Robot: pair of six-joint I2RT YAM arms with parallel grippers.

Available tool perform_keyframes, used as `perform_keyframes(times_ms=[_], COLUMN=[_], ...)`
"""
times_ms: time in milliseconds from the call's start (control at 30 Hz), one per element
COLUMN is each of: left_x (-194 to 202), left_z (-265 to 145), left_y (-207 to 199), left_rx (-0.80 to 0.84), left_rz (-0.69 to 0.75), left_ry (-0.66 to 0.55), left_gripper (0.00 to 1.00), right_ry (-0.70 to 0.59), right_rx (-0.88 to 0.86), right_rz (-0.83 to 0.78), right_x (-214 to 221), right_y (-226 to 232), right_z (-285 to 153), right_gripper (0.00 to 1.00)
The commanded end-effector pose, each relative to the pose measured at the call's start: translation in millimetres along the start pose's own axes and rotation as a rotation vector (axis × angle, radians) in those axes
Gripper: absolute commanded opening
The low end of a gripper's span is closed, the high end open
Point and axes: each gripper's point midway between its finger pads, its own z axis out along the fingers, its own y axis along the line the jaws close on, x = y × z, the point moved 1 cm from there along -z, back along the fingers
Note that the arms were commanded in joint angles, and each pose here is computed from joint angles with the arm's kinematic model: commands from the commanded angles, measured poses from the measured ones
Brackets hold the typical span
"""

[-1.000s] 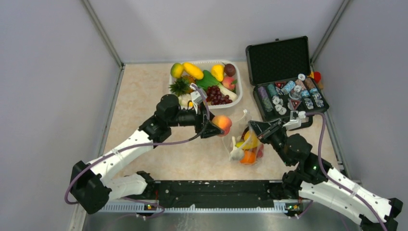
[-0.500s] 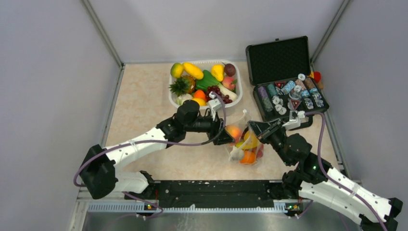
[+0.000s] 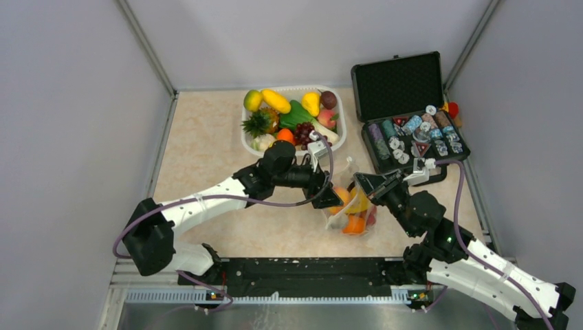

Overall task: Place the food in the zip-top bag and seal the zipper
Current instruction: Place the fake fruit in the zipper food storage bag, then adjust the zipper food storage bag at the center of the board.

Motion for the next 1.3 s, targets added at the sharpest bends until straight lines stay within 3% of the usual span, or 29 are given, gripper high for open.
perform_keyframes(times_ms=[0,200,367,533,633,833,967,1267], left_x=[-27.3,-32.8,-38.1,-20.1,-2.7,19.4,23.7,29.9], left_z=[-10.3,-26.0,-49.4,-65.0,-59.8,-35.2,-29.2,-19.7], left_y=[-9.5,-7.7,2.3,32.6,35.6,19.1,21.4,35.1], left_rx=[-0.02,-0.099,-0.236,-0.429,-0.422,-0.26,-0.25,-0.283], left_rz=[0.09,0.126,0.144,0.048,-0.026,-0.136,-0.153,-0.155], left_ry=[-0.072,-0.078,-0.158,-0.164,-0.117,-0.004,0.019,0.065], left_gripper=[0.95,0.99,0.99,0.99,0.97,0.77,0.61,0.56], right_ry=[-0.016,-0.018,-0.02,-0.024,-0.023,-0.025,-0.026,-0.025], right_rx=[-0.047,-0.045,-0.039,-0.039,-0.038,-0.038,-0.035,-0.037], right_rz=[0.034,0.033,0.03,0.03,0.031,0.029,0.028,0.028], right_x=[-4.3,-4.2,-4.1,-4.2,-3.6,-4.1,-3.9,-4.1], right_y=[13.0,12.3,10.5,9.7,9.2,9.1,8.5,9.1], right_z=[0.4,0.6,1.1,1.5,1.6,1.6,1.7,1.7], right_gripper=[0.0,0.0,0.0,0.0,0.0,0.0,0.0,0.0])
